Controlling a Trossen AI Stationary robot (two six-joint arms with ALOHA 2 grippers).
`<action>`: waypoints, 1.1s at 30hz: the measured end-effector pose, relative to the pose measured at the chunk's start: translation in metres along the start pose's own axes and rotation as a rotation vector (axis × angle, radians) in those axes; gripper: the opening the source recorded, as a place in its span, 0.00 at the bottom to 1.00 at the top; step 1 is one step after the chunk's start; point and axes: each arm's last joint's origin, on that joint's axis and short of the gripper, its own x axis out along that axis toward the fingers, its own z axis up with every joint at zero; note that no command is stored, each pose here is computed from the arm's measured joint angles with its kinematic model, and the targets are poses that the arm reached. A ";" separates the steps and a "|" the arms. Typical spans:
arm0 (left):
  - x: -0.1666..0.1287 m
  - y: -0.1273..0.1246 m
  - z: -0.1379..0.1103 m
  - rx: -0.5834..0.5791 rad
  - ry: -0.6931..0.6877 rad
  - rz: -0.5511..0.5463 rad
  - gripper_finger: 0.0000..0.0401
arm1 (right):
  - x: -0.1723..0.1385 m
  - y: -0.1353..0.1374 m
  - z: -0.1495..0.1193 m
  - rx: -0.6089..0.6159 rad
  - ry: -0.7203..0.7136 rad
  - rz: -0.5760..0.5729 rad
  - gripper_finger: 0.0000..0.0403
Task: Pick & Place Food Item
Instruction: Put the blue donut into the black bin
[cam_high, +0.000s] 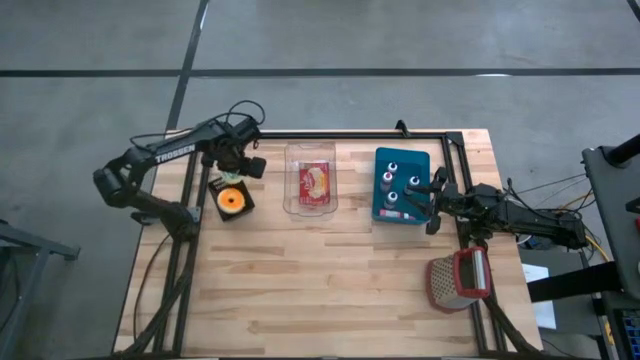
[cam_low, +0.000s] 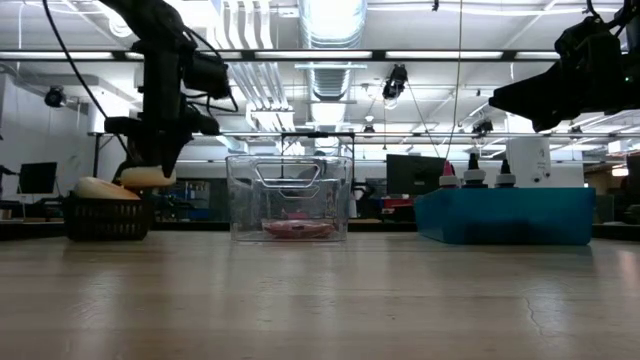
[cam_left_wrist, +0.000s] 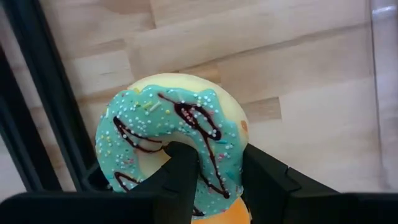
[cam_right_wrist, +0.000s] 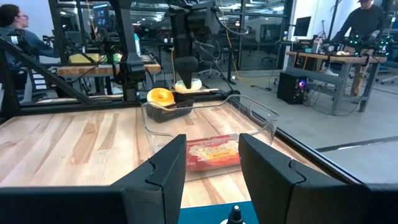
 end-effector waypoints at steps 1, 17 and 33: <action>-0.002 0.001 -0.001 -0.010 -0.004 -0.004 0.29 | 0.000 0.000 0.000 -0.001 0.000 -0.001 0.35; -0.015 0.007 -0.015 0.043 0.204 -0.057 0.29 | 0.000 0.000 0.000 -0.002 0.000 -0.001 0.35; -0.003 0.006 -0.011 0.031 0.249 0.015 0.29 | 0.000 0.000 0.000 -0.001 0.000 -0.001 0.35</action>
